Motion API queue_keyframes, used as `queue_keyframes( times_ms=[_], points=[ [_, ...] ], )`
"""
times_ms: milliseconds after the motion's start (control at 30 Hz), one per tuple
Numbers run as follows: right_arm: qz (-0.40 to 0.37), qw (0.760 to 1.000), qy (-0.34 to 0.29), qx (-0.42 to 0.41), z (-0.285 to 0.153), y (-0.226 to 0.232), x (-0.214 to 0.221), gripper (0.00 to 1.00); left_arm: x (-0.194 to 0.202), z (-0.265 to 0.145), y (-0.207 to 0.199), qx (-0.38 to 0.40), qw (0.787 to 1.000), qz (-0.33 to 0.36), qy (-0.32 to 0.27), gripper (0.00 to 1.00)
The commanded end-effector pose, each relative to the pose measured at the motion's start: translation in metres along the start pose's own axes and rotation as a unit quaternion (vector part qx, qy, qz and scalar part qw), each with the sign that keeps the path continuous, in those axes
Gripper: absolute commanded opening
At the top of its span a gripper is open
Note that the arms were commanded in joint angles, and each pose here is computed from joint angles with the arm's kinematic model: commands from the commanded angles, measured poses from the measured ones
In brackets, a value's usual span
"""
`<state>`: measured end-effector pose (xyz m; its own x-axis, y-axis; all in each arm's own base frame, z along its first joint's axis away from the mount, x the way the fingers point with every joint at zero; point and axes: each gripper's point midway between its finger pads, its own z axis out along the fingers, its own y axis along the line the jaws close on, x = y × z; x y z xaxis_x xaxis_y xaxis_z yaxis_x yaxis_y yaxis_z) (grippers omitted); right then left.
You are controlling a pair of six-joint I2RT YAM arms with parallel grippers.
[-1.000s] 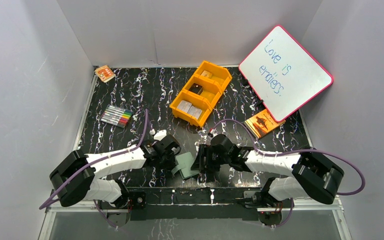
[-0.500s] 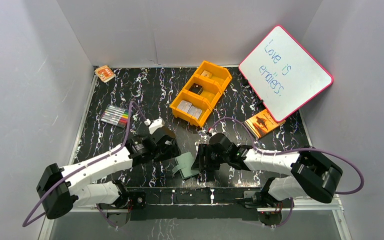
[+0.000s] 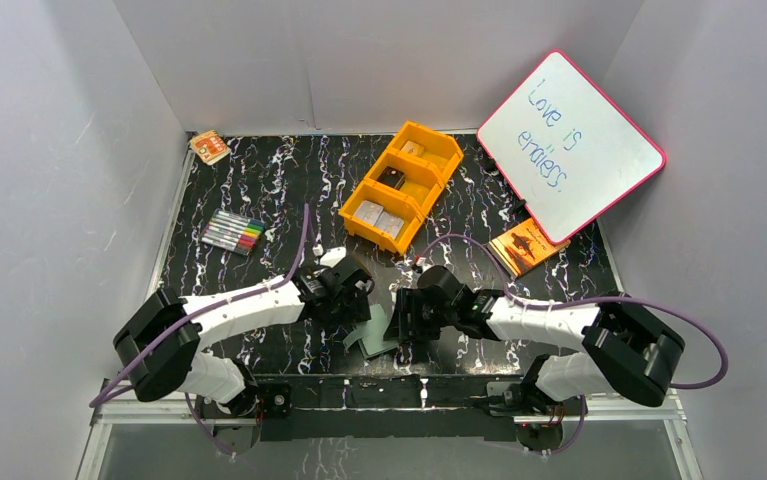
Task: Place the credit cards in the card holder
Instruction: Close the card holder at the center of the board.
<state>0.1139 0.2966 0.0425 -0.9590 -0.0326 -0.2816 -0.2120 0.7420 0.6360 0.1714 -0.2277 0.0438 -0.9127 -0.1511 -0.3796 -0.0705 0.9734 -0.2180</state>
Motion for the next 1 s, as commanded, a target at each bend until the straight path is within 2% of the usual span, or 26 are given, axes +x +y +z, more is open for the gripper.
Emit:
queue_keyframes(
  times_ms=[0,467,967],
  points=[
    [-0.008,1.000,-0.020,-0.023,-0.010,0.018,-0.014,0.65,0.010,0.006,0.018,-0.028,0.999,0.013,0.007,0.63],
    [0.017,0.999,-0.021,-0.029,-0.006,0.013,-0.008,0.67,0.028,0.020,0.045,-0.063,0.998,0.015,0.022,0.59],
    [0.101,0.993,0.017,-0.060,0.009,0.000,0.009,0.68,0.042,0.022,0.066,-0.077,0.997,-0.002,0.027,0.57]
  ],
)
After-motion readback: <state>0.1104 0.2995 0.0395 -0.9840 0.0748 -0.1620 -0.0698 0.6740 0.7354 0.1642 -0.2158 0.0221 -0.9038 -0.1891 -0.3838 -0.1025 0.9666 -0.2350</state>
